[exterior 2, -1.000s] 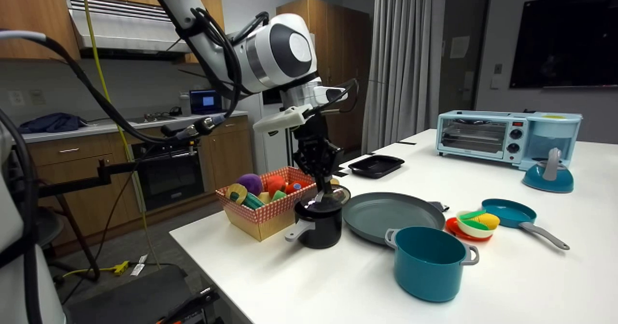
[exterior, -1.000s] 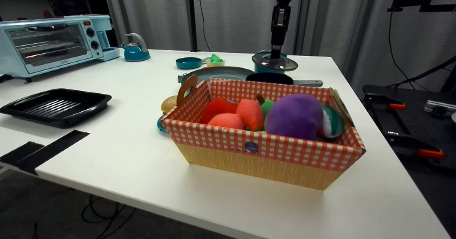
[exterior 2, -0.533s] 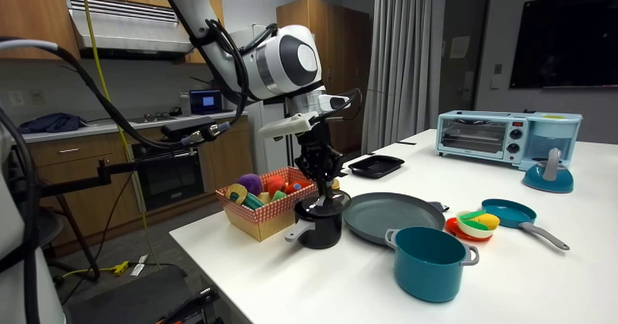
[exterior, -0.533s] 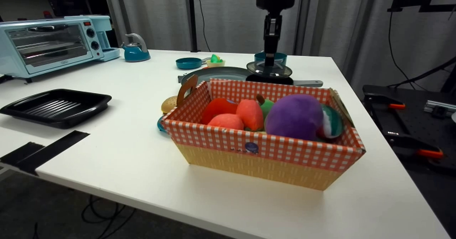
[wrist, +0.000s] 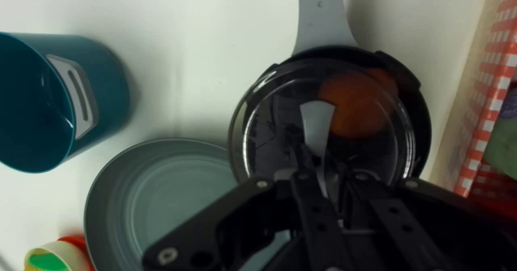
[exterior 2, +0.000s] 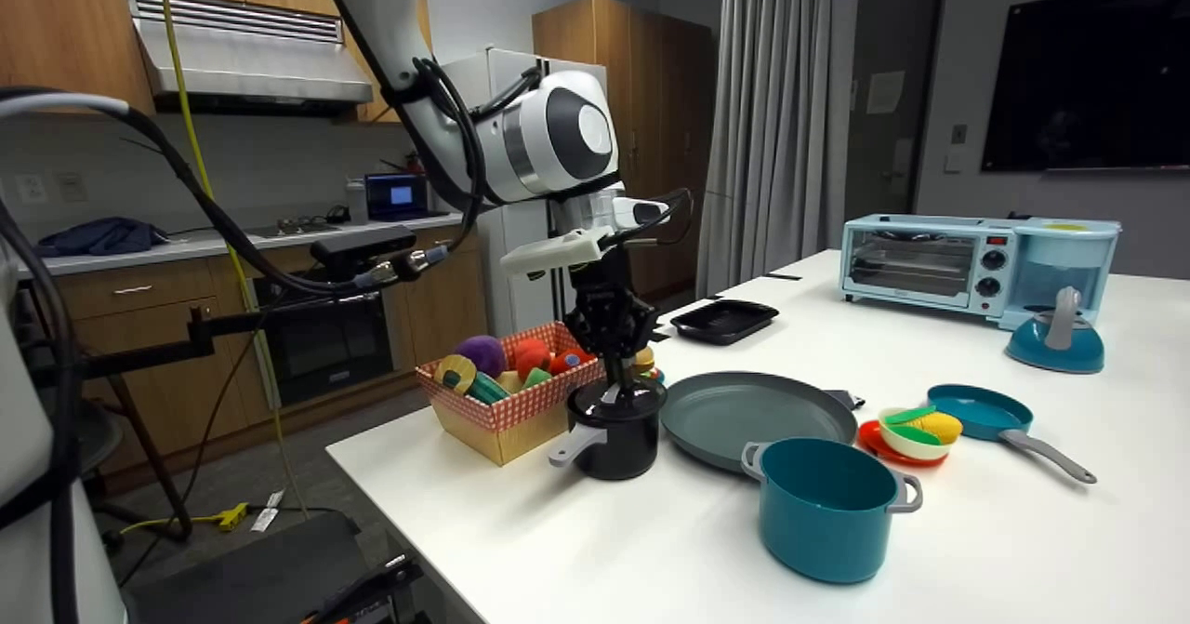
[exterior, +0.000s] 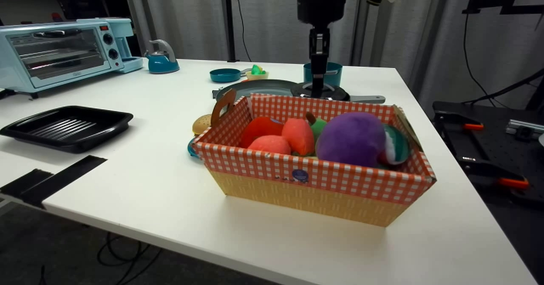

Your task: Uncover the small pot,put a plush toy in the pot and cover it

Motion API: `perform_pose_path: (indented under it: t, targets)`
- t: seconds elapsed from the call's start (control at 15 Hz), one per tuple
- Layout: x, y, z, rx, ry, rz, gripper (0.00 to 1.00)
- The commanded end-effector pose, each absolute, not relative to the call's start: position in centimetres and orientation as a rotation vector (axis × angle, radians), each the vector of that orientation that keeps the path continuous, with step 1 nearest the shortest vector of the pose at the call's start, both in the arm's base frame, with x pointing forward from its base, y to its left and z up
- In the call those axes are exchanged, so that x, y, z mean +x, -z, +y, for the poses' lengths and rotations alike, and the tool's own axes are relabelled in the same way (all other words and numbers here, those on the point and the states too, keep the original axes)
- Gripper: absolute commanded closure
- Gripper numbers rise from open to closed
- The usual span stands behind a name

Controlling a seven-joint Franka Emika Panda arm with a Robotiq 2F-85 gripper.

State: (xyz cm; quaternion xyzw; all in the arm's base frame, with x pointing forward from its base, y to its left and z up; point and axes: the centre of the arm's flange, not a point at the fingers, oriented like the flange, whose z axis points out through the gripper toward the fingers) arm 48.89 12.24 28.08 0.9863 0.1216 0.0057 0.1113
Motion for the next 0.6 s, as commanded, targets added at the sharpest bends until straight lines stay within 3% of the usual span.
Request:
perform_pose_path:
  t: [0.0, 0.53]
  targets:
    - [49.52, -28.08, 12.53, 2.871, 0.015, 0.391, 0.59]
    - [49.57, -28.24, 12.62, 2.867, 0.032, 0.400, 0.01]
